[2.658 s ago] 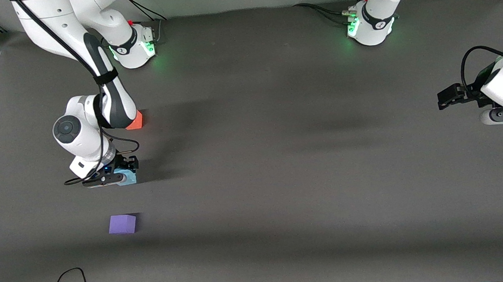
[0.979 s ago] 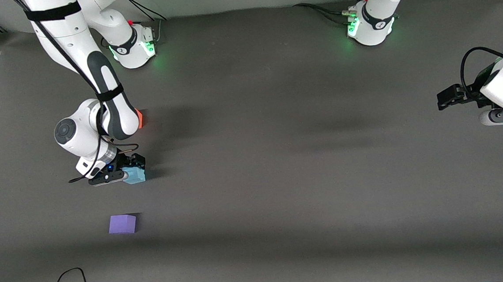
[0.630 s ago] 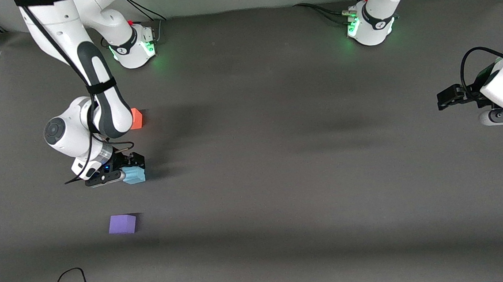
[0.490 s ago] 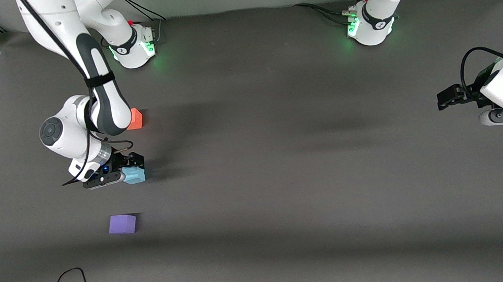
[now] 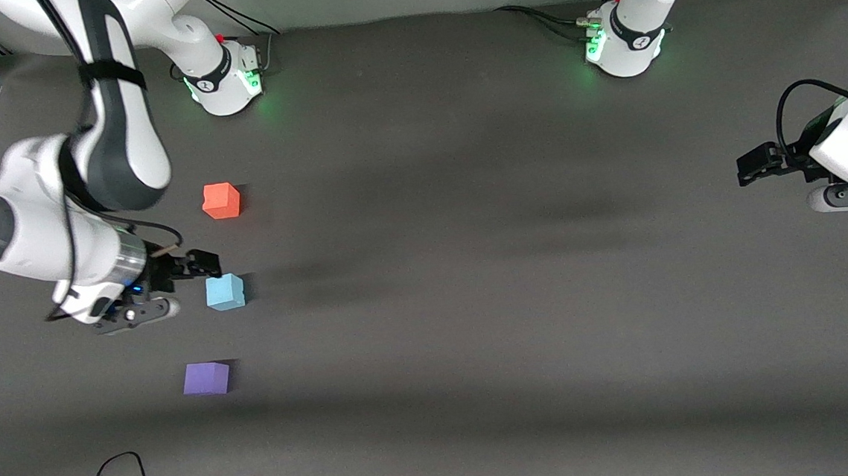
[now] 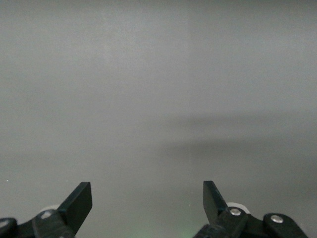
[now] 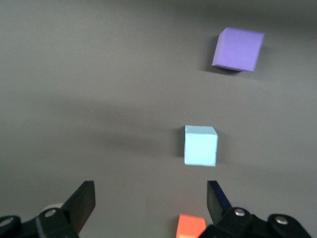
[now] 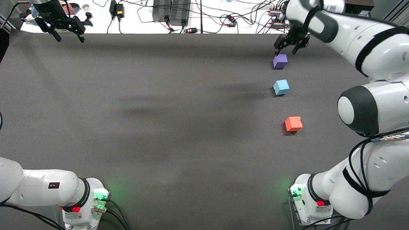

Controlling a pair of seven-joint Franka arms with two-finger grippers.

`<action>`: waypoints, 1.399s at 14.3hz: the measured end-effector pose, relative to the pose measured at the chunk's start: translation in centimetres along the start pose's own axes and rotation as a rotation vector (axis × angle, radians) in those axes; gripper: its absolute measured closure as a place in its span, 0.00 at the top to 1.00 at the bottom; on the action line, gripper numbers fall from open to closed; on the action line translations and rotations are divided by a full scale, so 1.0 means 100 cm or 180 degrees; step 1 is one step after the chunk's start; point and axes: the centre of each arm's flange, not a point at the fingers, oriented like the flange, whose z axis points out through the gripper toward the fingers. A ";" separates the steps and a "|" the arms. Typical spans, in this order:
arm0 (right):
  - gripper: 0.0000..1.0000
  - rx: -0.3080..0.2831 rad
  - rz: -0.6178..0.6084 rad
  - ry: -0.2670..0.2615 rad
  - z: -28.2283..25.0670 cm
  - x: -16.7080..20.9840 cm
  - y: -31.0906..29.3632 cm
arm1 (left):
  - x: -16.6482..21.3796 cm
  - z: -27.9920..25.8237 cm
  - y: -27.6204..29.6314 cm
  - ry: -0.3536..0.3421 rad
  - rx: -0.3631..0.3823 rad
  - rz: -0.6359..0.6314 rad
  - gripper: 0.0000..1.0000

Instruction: Place blue block between orange and purple blocks

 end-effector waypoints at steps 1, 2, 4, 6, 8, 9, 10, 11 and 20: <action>1.00 0.0004 -0.0026 0.0032 -0.026 -0.001 -0.006 | 0.000 0.000 0.000 0.0000 0.0000 0.0000 1.00; 1.00 0.0021 -0.0030 0.0053 -0.048 -0.004 -0.009 | 0.000 0.000 0.000 -0.0001 0.0000 0.0000 1.00; 1.00 0.0097 0.0035 -0.0020 -0.079 -0.013 0.000 | 0.000 0.000 0.000 -0.0001 0.0000 0.0000 1.00; 1.00 0.0188 0.0038 -0.0068 -0.098 -0.019 0.016 | 0.000 0.000 0.000 -0.0001 0.0000 0.0000 1.00; 1.00 0.0133 0.0014 -0.0072 -0.113 -0.030 0.027 | 0.000 0.000 0.000 -0.0002 0.0000 0.0000 1.00; 1.00 0.0115 0.0015 -0.0067 -0.119 -0.035 0.026 | 0.000 0.000 0.000 -0.0002 0.0000 0.0000 1.00; 1.00 0.0123 0.0017 -0.0069 -0.121 -0.041 0.024 | 0.000 0.000 0.000 -0.0002 0.0000 0.0000 1.00; 1.00 0.0139 0.0034 -0.0071 -0.119 -0.047 0.024 | 0.000 0.001 0.000 -0.0003 0.0000 0.0000 1.00; 1.00 0.0138 0.0251 -0.0047 -0.083 -0.088 0.025 | 0.000 0.001 0.000 -0.0003 0.0000 0.0000 1.00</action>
